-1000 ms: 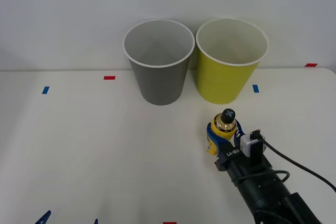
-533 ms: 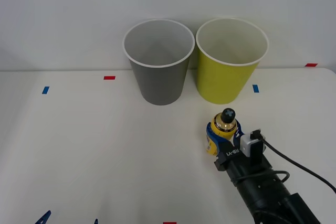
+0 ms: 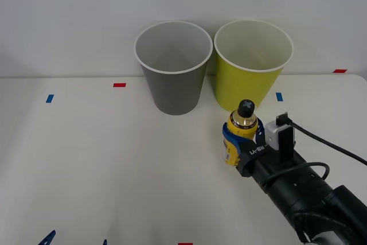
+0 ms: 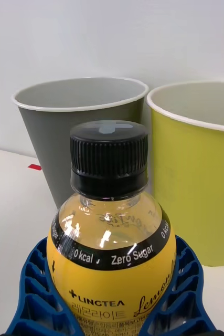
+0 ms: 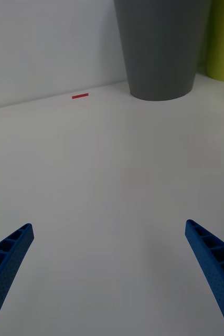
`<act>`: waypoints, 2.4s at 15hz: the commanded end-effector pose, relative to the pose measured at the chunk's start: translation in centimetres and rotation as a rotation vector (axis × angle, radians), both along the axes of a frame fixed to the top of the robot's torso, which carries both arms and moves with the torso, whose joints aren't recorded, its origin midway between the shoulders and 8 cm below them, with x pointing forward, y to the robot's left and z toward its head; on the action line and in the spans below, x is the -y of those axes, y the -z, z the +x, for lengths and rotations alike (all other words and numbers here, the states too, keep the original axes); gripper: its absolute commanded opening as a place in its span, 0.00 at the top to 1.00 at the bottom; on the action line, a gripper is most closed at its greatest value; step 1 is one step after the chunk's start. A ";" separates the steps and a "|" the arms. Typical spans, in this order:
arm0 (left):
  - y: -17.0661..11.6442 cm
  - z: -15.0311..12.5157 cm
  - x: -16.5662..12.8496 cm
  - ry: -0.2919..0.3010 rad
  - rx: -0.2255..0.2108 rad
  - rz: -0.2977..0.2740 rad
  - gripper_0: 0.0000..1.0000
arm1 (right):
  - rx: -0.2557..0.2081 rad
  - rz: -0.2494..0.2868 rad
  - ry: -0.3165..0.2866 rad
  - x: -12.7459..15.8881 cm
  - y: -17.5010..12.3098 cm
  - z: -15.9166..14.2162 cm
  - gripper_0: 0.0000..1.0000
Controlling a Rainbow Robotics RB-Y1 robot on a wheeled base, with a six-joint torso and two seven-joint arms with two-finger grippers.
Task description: Put cans in the gray bin and PET bottles in the light green bin.
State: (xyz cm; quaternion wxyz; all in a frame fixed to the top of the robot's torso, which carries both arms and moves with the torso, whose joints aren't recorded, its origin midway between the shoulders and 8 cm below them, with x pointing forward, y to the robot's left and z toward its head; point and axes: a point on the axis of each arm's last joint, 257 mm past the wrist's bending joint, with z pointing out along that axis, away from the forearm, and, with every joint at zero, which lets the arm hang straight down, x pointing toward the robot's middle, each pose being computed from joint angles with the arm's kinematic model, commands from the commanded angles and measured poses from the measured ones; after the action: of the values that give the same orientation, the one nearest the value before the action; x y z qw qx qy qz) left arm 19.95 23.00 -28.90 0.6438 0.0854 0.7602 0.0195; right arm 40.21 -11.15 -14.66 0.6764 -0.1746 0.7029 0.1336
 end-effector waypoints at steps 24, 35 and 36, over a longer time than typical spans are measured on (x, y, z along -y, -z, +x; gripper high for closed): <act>0.0 0.0 0.0 0.000 0.000 0.000 0.00 | 0.164 0.166 0.002 4.4 -23.4 7.8 1.00; 0.0 0.0 0.0 0.000 0.000 0.000 0.00 | 0.170 0.106 0.122 6.8 -21.3 18.4 1.00; 0.0 0.0 0.0 0.000 0.000 0.000 0.00 | 0.164 0.106 0.124 6.8 -21.1 18.5 1.00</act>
State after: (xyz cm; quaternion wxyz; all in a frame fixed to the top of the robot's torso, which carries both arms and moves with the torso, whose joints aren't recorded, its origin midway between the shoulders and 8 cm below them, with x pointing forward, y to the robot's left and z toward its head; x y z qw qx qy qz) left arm 19.95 23.00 -28.90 0.6438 0.0854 0.7602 0.0195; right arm 58.50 -18.01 6.59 0.7477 -0.1054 0.6453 0.1157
